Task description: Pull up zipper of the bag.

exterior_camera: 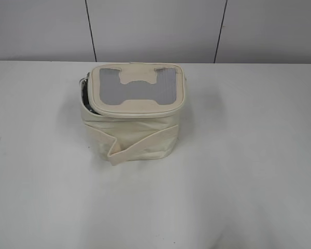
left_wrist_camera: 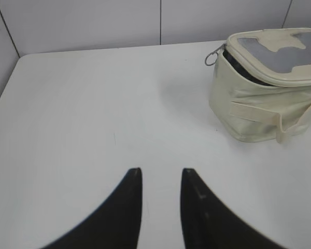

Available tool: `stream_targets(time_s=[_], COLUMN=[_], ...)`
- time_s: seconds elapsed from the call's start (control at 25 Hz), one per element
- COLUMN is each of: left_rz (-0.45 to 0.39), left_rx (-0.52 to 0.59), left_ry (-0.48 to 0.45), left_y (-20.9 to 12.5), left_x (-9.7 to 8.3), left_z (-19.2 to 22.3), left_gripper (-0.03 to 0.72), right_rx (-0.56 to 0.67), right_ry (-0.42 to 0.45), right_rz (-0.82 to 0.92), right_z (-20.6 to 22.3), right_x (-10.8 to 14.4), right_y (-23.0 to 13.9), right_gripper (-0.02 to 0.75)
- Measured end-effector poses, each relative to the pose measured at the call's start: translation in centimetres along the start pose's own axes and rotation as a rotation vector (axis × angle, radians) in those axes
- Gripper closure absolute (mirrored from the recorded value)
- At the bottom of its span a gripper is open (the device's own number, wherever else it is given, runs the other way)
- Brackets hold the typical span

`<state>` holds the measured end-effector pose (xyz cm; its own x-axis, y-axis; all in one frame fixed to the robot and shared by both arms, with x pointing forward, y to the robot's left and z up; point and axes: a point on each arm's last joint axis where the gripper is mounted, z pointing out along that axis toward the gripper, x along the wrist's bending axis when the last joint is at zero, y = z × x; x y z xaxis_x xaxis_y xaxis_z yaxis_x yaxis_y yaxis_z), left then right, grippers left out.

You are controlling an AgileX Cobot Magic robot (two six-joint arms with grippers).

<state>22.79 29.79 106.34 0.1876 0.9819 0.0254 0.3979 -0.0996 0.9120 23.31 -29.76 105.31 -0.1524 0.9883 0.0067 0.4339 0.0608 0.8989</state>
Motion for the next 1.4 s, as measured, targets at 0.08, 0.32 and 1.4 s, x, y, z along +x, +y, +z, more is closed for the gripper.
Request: stream_targets(time_s=[0.08, 0.32, 1.4], left_rz=[0.000, 0.000, -0.001], left_rx=[0.000, 0.000, -0.001], left_ry=[0.000, 0.000, -0.006], left_y=[0.0, 0.0, 0.0], left_x=[0.0, 0.0, 0.0], left_z=[0.0, 0.0, 0.0], left_gripper=[0.489, 0.487, 0.489], right_rx=[0.000, 0.000, 0.086], right_ry=[0.000, 0.000, 0.365], right_rz=[0.000, 0.000, 0.011], right_z=[0.0, 0.0, 5.8], right_x=[0.0, 0.0, 3.1], right_y=[0.0, 0.0, 5.1], right_gripper=[0.295, 0.295, 0.295])
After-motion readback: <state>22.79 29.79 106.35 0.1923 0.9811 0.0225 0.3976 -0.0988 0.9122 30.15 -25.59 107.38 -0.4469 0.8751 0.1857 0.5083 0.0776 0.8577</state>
